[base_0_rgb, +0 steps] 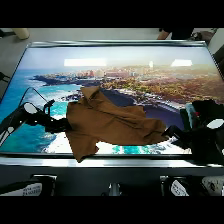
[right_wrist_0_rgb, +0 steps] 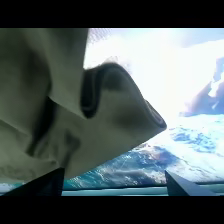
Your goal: Fold the shirts.
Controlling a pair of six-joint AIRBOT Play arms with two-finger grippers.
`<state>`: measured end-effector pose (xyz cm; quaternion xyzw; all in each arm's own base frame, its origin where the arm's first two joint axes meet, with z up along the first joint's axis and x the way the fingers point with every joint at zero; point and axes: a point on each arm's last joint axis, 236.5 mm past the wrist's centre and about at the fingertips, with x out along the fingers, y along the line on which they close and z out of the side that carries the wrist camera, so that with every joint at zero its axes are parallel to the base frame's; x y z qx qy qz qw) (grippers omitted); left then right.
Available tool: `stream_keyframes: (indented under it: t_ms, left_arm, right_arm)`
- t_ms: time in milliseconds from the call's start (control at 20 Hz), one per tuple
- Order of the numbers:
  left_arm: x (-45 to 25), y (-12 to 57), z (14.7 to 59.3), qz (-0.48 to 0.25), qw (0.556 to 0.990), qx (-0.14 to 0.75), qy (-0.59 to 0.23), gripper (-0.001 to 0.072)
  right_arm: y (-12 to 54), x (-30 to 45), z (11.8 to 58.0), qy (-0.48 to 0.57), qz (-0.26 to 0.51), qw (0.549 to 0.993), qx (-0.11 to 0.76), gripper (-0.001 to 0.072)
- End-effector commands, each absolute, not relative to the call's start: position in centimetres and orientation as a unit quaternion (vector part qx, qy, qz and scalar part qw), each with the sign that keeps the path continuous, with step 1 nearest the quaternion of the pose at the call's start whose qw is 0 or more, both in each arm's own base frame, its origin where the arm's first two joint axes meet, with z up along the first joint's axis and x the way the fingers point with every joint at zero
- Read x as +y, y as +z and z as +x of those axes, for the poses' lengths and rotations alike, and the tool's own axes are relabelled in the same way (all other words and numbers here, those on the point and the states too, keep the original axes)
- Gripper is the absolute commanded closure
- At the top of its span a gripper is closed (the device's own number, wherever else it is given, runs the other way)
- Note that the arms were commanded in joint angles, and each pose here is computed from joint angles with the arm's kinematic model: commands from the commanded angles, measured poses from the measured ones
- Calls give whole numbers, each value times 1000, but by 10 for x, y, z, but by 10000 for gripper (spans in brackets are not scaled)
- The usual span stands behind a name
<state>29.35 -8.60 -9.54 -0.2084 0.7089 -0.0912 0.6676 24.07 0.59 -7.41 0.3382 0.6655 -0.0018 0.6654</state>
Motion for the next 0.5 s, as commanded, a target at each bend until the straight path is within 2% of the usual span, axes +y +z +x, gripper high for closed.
stream_keyframes:
  t_ms: [0, 50, 100, 300, 350, 400, 450]
  left_arm:
    - [-93, -110, 296, -218, 669, 706, -84, 179]
    - [-93, -111, 298, -218, 670, 705, -82, 186]
    - [-92, -112, 299, -221, 671, 703, -78, 261]
    - [-92, -113, 302, -222, 675, 700, -75, 647]
    - [-93, -112, 302, -219, 677, 699, -78, 678]
    - [-93, -108, 305, -217, 681, 695, -81, 679]
    - [-93, -102, 310, -216, 688, 687, -84, 681]
  right_arm:
    - [-91, 20, 236, 10, 361, 664, 655, 19]
    - [-91, 23, 242, 12, 372, 670, 642, 21]
    - [-92, 24, 247, 8, 384, 673, 632, 23]
    - [-108, 27, 249, 4, 404, 655, 638, 37]
    - [-111, 31, 251, 10, 415, 649, 638, 38]
    - [-113, 36, 257, 19, 428, 646, 632, 47]
    - [-115, 39, 263, 24, 442, 644, 624, 191]
